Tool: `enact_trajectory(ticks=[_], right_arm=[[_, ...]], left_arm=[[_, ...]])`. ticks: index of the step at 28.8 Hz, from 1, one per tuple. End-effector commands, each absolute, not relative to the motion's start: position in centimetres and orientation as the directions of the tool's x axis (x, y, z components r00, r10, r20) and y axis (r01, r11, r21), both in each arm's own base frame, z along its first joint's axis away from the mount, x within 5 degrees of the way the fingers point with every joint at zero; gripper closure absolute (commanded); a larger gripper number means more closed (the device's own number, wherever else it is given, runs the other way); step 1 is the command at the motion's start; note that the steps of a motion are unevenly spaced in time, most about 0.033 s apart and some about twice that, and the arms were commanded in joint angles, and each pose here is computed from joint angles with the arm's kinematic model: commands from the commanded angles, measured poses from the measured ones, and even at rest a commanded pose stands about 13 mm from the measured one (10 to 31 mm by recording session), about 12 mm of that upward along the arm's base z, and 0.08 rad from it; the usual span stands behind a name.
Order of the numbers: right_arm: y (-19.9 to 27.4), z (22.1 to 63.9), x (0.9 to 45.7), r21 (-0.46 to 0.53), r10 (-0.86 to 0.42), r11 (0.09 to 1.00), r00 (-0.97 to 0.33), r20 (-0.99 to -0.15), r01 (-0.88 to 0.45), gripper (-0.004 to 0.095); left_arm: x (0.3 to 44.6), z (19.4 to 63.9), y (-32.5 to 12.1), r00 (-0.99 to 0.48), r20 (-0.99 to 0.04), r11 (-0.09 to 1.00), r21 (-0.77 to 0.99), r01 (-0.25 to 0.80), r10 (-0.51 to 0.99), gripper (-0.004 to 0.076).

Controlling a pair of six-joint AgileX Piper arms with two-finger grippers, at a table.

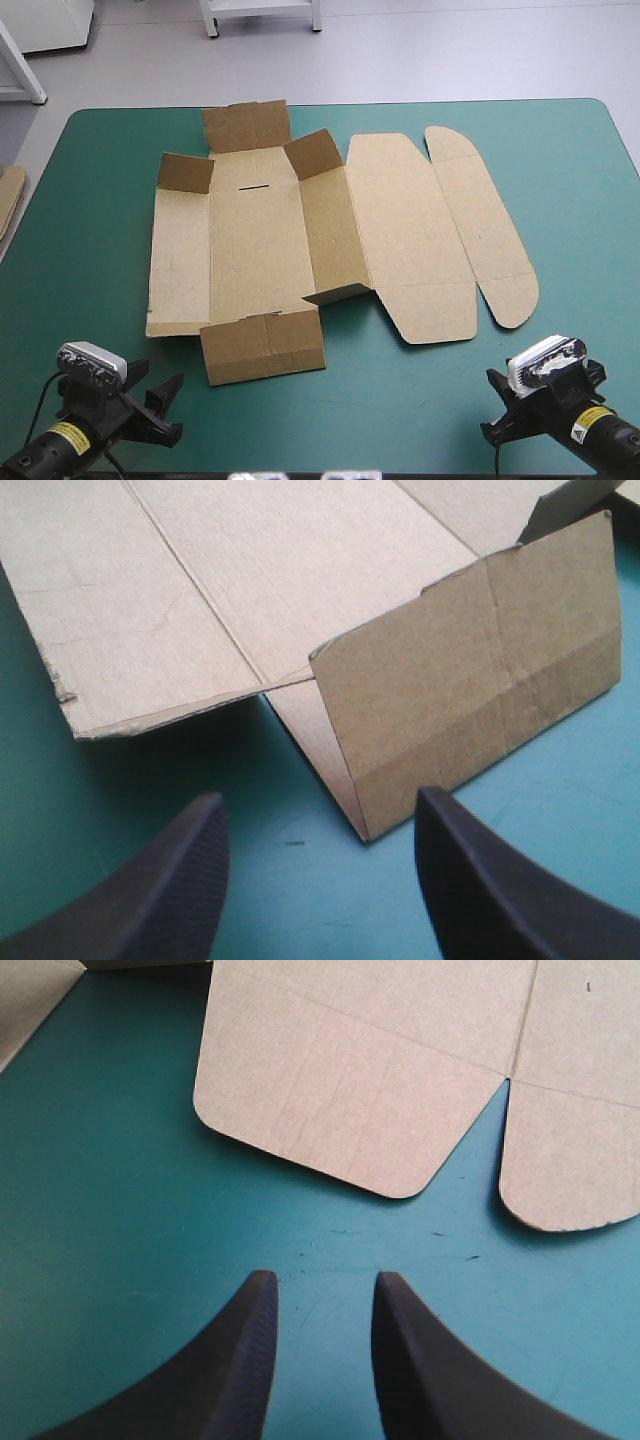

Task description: Fold the box

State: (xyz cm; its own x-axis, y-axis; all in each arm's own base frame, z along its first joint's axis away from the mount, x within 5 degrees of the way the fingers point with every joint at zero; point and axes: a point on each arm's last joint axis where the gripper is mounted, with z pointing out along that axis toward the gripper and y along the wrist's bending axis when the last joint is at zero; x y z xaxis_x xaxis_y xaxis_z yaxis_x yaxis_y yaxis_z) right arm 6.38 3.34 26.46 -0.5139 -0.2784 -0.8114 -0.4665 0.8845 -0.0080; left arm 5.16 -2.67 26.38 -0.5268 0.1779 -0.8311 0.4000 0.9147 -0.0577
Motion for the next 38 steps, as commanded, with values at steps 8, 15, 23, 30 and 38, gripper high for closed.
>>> enact_trajectory(ticks=[8,15,23,30,38], right_arm=[[3.5,28.0,6.7,-0.02,-0.256,0.884,-0.447,-0.857,-0.466,0.0612],[3.5,28.0,6.7,-0.02,-0.256,0.884,-0.447,-0.857,-0.466,0.0611],[3.5,29.5,7.0,-0.042,-0.248,0.887,-0.4,-0.882,-0.459,0.0608],[4.0,31.9,9.0,-0.066,-0.252,0.895,-0.376,-0.892,-0.442,0.0591],[5.8,34.9,13.6,-0.075,-0.257,0.901,-0.386,-0.886,-0.428,0.0391]], left_arm=[[5.5,27.9,-2.9,-0.466,-0.874,0.912,-0.069,0.405,0.14,0.0322],[5.5,27.9,-2.9,-0.466,-0.874,0.912,-0.069,0.405,0.14,0.0322],[6.8,31.3,-3.2,-0.449,-0.886,0.917,-0.078,0.39,0.116,0.0321],[11.2,35.0,-4.5,-0.518,-0.852,0.942,-0.108,0.318,0.077,0.0321],[19.2,36.4,-5.0,-0.658,-0.719,0.974,0.153,0.166,0.225,0.0321]])
